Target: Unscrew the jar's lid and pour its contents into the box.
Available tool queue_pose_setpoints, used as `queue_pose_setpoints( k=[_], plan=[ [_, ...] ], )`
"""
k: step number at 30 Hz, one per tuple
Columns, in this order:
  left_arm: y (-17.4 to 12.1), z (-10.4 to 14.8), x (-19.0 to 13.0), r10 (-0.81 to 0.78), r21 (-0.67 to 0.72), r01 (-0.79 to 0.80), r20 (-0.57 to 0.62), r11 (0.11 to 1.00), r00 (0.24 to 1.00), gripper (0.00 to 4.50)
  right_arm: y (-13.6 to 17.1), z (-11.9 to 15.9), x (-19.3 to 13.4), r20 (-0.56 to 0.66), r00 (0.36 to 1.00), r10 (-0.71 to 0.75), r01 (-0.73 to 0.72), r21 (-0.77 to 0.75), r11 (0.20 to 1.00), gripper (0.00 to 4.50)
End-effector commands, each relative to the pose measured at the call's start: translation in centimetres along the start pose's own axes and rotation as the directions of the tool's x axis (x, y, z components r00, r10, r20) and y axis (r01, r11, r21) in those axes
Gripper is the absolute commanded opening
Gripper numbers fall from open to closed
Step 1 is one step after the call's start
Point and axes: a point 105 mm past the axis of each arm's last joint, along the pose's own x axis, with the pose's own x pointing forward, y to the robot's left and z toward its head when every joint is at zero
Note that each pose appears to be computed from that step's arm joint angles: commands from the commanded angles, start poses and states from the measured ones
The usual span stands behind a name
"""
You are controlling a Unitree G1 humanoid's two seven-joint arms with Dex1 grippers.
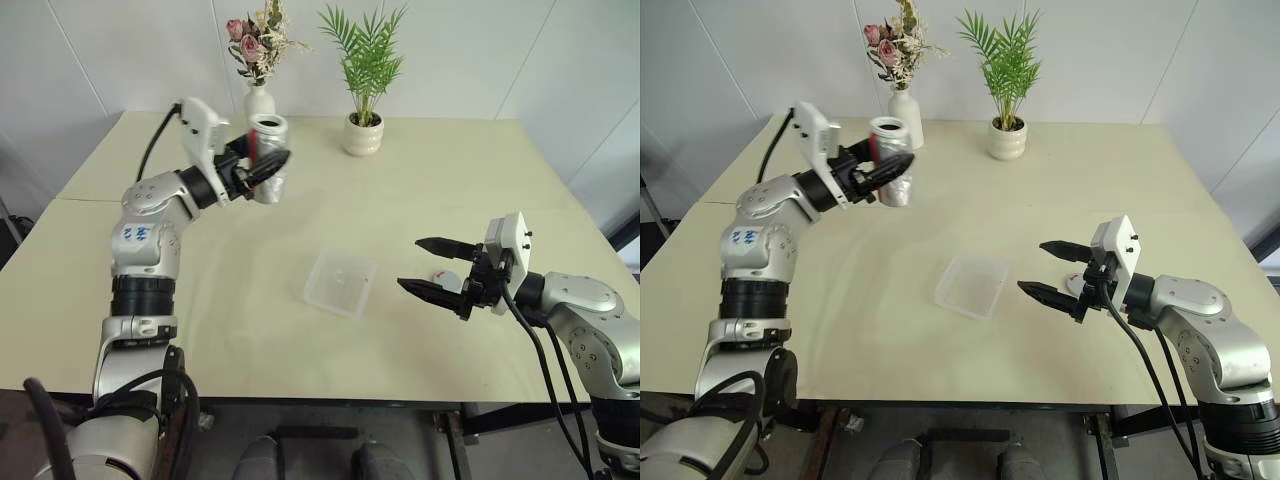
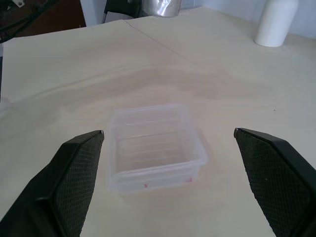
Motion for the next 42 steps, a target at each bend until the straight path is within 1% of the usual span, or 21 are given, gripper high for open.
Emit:
queue_pose_setpoints(
  k=[1, 3, 6, 7, 10, 11, 15, 17, 20, 22, 28, 30, 32, 34, 36, 37, 38, 39, 40, 41, 42],
  plan=[
    [2.0, -0.4, -2.2, 0.216, -0.062, -0.216, -0.001, 0.974, 0.976, 2.4, 0.2, 1.3, -0.3, 0.025, 1.0, 0.007, -0.006, -0.042, 0.999, 4.46],
    [2.3, -1.3, -3.1, 0.291, -0.008, -0.291, -0.038, 0.957, 0.956, 2.4, 0.3, 1.2, -0.3, 0.022, 1.0, 0.006, -0.005, -0.041, 0.999, 4.46],
    [1.7, -2.2, -3.9, 0.281, -0.089, -0.286, -0.062, 0.954, 0.958, 2.4, 0.3, 1.2, -0.3, 0.021, 1.0, 0.006, -0.005, -0.038, 0.999, 4.46],
    [1.3, -2.1, -4.0, 0.256, -0.108, -0.259, -0.042, 0.96, 0.966, 2.4, 0.3, 1.1, -0.2, 0.02, 1.0, 0.006, -0.005, -0.037, 0.999, 4.46],
    [0.8, -2.2, -4.4, 0.257, -0.03, -0.256, 0.01, 0.966, 0.966, 2.4, 0.3, 1.0, -0.1, 0.018, 1.0, 0.009, -0.008, -0.038, 0.999, 4.46],
    [0.5, -2.1, -4.4, 0.237, -0.056, -0.234, 0.044, 0.971, 0.971, 2.4, 0.3, 1.0, 0.0, 0.018, 1.0, 0.01, -0.009, -0.039, 0.999, 4.46],
    [0.5, -2.3, -4.7, 0.242, -0.081, -0.235, 0.089, 0.969, 0.966, 2.4, 0.3, 0.9, -0.1, 0.011, 1.0, 0.005, -0.004, -0.042, 0.999, 4.46],
    [-0.3, -2.5, -4.4, 0.18, -0.081, -0.172, 0.096, 0.982, 0.979, 2.4, 0.2, 0.7, -0.3, -0.001, 1.0, -0.007, 0.007, -0.052, 0.999, 4.46],
    [-1.0, -2.4, -3.9, 0.114, -0.002, -0.114, 0.089, 0.993, 0.99, 2.4, 0.0, 0.5, -0.6, -0.014, 1.0, -0.017, 0.016, -0.053, 0.998, 4.46],
    [-1.4, -1.9, -3.3, 0.05, 0.062, -0.056, 0.092, 0.997, 0.994, 2.4, -0.2, 0.2, -1.0, -0.046, 0.999, -0.022, 0.019, -0.065, 0.998, 4.46],
    [-2.2, -1.5, -2.5, -0.053, 0.166, 0.038, 0.086, 0.985, 0.995, 2.4, 0.1, -0.5, -1.4, -0.094, 0.996, -0.004, -0.003, -0.075, 0.997, 4.46],
    [-2.3, -1.3, -2.2, -0.065, 0.168, 0.049, 0.092, 0.985, 0.994, 2.4, 0.2, -0.7, -1.4, -0.104, 0.995, 0.001, -0.009, -0.079, 0.997, 4.46],
    [-2.1, -0.6, -2.0, -0.056, 0.173, 0.034, 0.123, 0.984, 0.991, 2.4, 0.4, -0.8, -1.3, -0.11, 0.994, 0.01, -0.019, -0.08, 0.997, 4.46],
    [-2.8, 1.1, -1.0, -0.133, 0.277, 0.093, 0.13, 0.956, 0.983, 2.4, 0.5, -0.9, -1.4, -0.111, 0.994, 0.012, -0.021, -0.078, 0.997, 4.46],
    [-3.4, 2.3, 0.3, -0.221, 0.416, 0.174, 0.067, 0.892, 0.973, 2.4, 0.3, -1.0, -1.3, -0.112, 0.994, 0.01, -0.019, -0.08, 0.997, 4.46],
    [-4.1, 3.0, 1.2, -0.293, 0.536, 0.248, -0.001, 0.807, 0.956, 2.4, 0.2, -1.0, -1.3, -0.111, 0.994, 0.009, -0.018, -0.08, 0.997, 4.46],
    [-4.6, 3.8, 2.1, -0.335, 0.65, 0.305, -0.081, 0.696, 0.939, 2.4, 0.0, -1.0, -1.3, -0.111, 0.994, 0.007, -0.017, -0.082, 0.996, 4.46],
    [-5.1, 4.2, 2.8, -0.372, 0.71, 0.374, -0.169, 0.597, 0.913, 2.4, -0.1, -1.0, -1.3, -0.111, 0.994, 0.007, -0.017, -0.083, 0.996, 4.46],
    [-5.5, 4.7, 3.4, -0.385, 0.761, 0.406, -0.221, 0.506, 0.896, 2.4, -0.2, -1.0, -1.2, -0.11, 0.994, 0.008, -0.017, -0.083, 0.996, 4.46],
    [-5.6, 5.0, 3.8, -0.389, 0.786, 0.418, -0.246, 0.456, 0.888, 2.4, -0.3, -1.0, -1.2, -0.11, 0.994, 0.008, -0.017, -0.084, 0.996, 4.46],
    [-6.4, 5.3, 4.3, -0.404, 0.823, 0.451, -0.303, 0.345, 0.863, 2.4, -0.3, -1.0, -1.1, -0.11, 0.994, 0.009, -0.018, -0.085, 0.996, 4.46]
  ],
)
